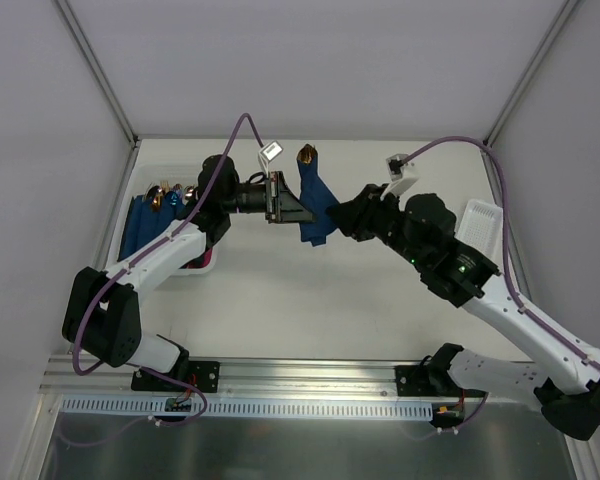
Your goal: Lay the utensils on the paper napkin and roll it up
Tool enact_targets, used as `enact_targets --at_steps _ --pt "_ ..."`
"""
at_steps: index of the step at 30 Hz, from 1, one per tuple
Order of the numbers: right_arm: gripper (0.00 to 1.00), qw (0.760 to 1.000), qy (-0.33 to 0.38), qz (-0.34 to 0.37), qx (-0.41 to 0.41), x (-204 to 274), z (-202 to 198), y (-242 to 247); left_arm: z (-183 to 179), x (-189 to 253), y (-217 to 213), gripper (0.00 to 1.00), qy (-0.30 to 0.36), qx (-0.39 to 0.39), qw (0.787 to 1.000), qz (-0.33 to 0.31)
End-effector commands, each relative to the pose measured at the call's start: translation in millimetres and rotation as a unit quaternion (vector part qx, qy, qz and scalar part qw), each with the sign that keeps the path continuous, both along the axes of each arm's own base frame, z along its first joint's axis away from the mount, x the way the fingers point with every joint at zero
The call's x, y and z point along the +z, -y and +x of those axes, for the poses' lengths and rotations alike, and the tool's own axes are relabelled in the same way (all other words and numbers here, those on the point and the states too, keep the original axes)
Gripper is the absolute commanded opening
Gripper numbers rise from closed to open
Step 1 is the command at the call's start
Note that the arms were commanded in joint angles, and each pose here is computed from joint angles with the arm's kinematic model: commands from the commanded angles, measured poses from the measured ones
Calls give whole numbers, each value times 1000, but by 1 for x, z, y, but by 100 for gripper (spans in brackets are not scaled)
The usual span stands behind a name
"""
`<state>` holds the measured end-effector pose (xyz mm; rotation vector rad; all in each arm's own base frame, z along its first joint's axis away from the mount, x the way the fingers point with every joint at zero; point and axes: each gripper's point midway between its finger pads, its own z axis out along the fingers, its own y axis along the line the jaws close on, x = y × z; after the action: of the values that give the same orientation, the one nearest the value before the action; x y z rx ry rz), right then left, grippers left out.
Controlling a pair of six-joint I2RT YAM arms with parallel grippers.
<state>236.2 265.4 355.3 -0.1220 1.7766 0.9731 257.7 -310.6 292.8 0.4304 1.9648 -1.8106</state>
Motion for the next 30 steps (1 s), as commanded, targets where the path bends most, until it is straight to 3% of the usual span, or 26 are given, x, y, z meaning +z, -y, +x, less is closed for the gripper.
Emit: enact_targets --at_steps 1,15,30 --pt "29 1000 -6 -22 -18 -8 11 -2 -12 37 1 0 62 -19 998 -27" --pt "36 999 -23 -25 -22 -32 14 -5 -26 48 5 0 57 -48 995 -59" --pt "42 997 -40 60 6 -37 9 -5 -24 52 7 0 48 -53 995 -77"
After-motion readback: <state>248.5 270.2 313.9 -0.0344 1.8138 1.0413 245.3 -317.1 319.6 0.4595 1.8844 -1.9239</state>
